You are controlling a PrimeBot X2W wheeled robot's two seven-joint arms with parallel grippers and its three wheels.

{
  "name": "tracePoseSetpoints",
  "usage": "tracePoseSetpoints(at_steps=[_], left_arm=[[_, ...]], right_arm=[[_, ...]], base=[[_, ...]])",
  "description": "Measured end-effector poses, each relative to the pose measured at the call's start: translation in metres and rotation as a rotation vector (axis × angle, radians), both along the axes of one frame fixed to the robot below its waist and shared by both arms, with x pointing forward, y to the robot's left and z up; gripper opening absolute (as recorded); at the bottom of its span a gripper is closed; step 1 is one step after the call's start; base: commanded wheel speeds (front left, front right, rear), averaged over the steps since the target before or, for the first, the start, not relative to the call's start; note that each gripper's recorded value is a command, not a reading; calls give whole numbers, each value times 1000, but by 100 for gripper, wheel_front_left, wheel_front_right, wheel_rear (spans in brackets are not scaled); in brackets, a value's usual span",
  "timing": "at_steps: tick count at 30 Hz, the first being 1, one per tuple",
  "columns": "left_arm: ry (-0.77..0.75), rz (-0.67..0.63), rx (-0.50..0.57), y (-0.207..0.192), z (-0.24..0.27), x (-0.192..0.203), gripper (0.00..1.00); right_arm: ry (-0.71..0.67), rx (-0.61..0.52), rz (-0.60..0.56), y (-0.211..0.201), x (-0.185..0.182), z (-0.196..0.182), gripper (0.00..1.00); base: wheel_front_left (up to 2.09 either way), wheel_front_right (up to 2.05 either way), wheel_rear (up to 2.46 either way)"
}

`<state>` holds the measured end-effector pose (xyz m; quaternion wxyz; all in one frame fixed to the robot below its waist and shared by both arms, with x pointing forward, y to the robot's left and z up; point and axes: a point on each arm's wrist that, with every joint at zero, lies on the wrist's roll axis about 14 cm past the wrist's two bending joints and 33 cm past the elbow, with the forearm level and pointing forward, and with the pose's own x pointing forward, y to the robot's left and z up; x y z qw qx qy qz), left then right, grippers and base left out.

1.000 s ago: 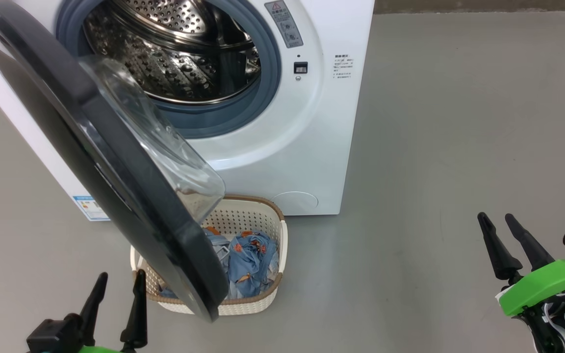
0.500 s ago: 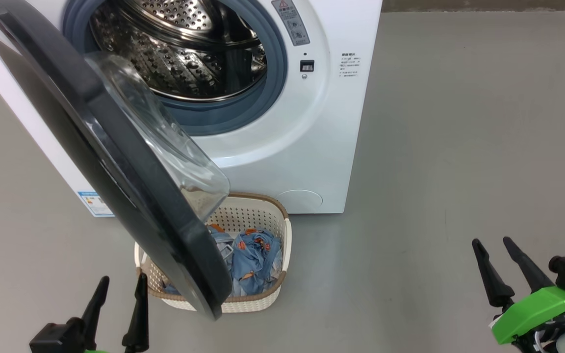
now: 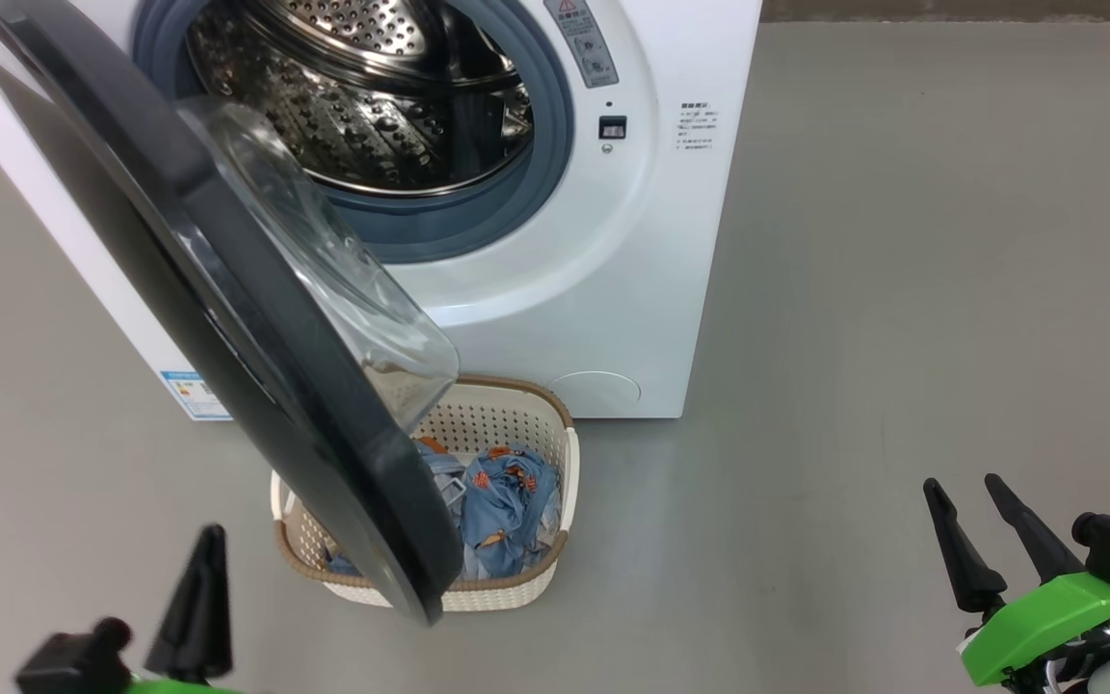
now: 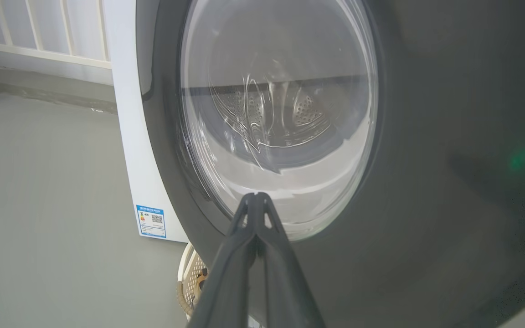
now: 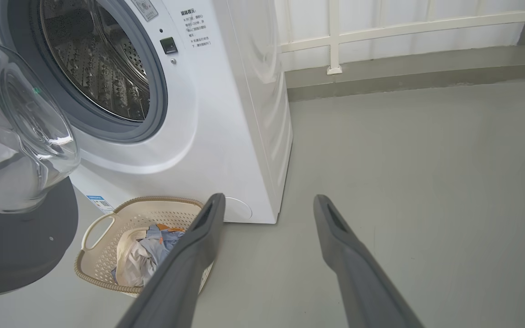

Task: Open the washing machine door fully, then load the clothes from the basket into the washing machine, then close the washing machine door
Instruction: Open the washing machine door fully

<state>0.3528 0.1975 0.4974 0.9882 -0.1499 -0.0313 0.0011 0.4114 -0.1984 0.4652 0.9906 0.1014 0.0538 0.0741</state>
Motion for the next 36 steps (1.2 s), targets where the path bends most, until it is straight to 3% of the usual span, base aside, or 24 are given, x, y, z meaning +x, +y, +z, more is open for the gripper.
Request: tracePoseSetpoints(at_steps=[8, 12, 18, 28, 36], left_arm=[[-287, 146, -58, 42, 88, 0, 0], [-442, 104, -76, 30, 137, -9, 0], [-560, -56, -86, -21, 178, -19, 0], [-456, -394, -218, -119, 175, -30, 0], [-278, -441, -288, -142, 128, -12, 0]], right_arm=[[0, -8, 13, 4, 3, -1, 100], [-6, -7, 12, 4, 6, 1, 100], [-10, -19, 14, 5, 10, 0, 100], [-15, -37, 31, 10, 14, 0, 100], [-18, -52, 42, 13, 15, 0, 100]], base=[[0, 0, 0], [0, 0, 0], [0, 0, 0], [0, 0, 0], [0, 0, 0]])
